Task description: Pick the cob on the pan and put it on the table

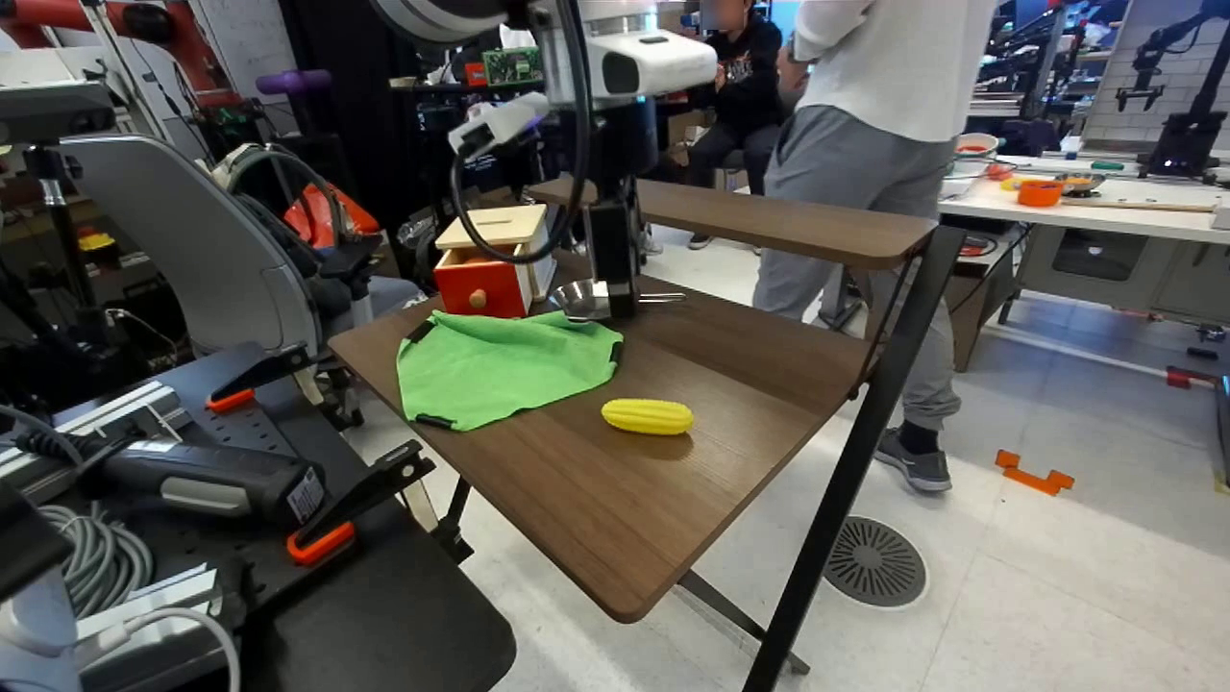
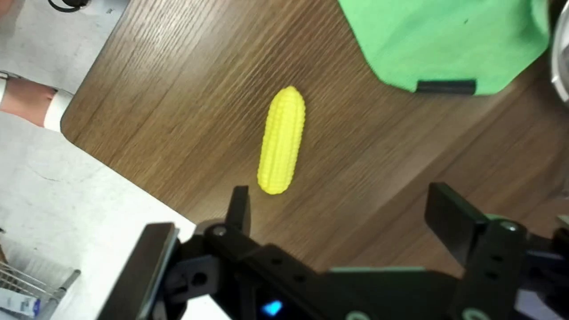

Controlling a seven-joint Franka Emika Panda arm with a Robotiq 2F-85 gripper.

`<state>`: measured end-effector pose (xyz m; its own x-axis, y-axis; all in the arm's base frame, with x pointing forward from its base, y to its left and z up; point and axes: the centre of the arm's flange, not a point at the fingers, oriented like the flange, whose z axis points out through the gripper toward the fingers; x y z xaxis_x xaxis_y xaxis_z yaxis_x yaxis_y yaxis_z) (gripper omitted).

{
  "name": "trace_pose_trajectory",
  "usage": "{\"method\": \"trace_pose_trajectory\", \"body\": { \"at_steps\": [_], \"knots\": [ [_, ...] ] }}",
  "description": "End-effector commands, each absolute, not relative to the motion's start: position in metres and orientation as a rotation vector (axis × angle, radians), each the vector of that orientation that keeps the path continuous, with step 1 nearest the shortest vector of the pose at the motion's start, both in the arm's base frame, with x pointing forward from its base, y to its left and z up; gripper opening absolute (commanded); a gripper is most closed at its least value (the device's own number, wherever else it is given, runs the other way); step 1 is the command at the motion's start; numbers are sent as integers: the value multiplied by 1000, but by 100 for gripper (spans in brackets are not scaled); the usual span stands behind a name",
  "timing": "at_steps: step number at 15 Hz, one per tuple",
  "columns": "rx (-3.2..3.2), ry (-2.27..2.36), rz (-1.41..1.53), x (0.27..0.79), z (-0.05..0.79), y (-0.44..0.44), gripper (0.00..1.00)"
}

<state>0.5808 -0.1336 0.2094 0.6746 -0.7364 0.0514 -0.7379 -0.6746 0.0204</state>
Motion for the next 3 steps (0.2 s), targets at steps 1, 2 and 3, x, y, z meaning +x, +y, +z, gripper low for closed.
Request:
{"method": "trace_pose_trajectory", "body": {
  "at_steps": [1,2,3],
  "knots": [
    [2872,-1204,57,575,217,-121,100],
    [2892,-1177,52,570,221,-111,100],
    [2901,-1164,47,567,222,-106,100]
  ]
}}
